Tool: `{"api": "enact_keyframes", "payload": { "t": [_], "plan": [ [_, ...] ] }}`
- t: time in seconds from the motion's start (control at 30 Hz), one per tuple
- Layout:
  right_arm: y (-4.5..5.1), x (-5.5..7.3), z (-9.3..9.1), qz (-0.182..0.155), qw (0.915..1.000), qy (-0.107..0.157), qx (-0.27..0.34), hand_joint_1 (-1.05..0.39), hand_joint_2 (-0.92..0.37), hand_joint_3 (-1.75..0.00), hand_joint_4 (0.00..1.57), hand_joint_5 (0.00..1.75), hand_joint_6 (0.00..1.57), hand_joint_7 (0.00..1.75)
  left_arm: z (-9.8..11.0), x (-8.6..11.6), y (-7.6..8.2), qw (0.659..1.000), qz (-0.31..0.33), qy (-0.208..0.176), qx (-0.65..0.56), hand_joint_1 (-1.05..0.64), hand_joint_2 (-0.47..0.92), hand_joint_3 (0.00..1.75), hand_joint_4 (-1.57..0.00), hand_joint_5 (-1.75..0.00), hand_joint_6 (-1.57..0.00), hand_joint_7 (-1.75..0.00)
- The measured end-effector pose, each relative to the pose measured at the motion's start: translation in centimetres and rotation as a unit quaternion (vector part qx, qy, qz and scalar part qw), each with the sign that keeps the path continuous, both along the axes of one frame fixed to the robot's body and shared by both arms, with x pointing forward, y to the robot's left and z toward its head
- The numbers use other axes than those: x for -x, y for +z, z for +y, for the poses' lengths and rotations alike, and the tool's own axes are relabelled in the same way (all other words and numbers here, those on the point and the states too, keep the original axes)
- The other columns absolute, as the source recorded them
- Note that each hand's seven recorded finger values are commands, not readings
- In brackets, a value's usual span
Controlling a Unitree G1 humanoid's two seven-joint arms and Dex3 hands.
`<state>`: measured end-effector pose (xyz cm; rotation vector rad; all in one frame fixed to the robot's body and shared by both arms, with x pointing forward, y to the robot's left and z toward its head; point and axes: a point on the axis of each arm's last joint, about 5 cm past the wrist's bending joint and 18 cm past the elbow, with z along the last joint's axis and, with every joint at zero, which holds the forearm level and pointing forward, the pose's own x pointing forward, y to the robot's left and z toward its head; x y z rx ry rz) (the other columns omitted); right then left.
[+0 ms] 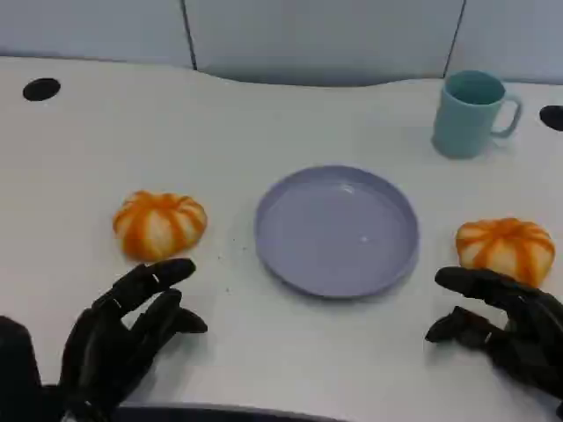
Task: Grasp the bread from the table and place it into the plate.
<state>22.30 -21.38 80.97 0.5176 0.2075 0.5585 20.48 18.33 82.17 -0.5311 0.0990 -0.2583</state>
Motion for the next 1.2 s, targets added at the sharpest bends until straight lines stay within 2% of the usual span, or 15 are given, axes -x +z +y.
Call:
{"api": "enact_keyframes", "payload": {
  "t": [1.2],
  "plan": [
    [0.12, -0.09, 0.04, -0.002, 0.9999, -0.001, 0.01, -0.43, -0.92, -0.1, 0.58, 1.14, 0.79, 0.39, 0.03, 0.0, 0.0, 1.0, 0.0, 0.0, 0.0, -0.38, 0.92, 0.15, -0.41, -1.64, -0.59, -0.8]
  ]
}}
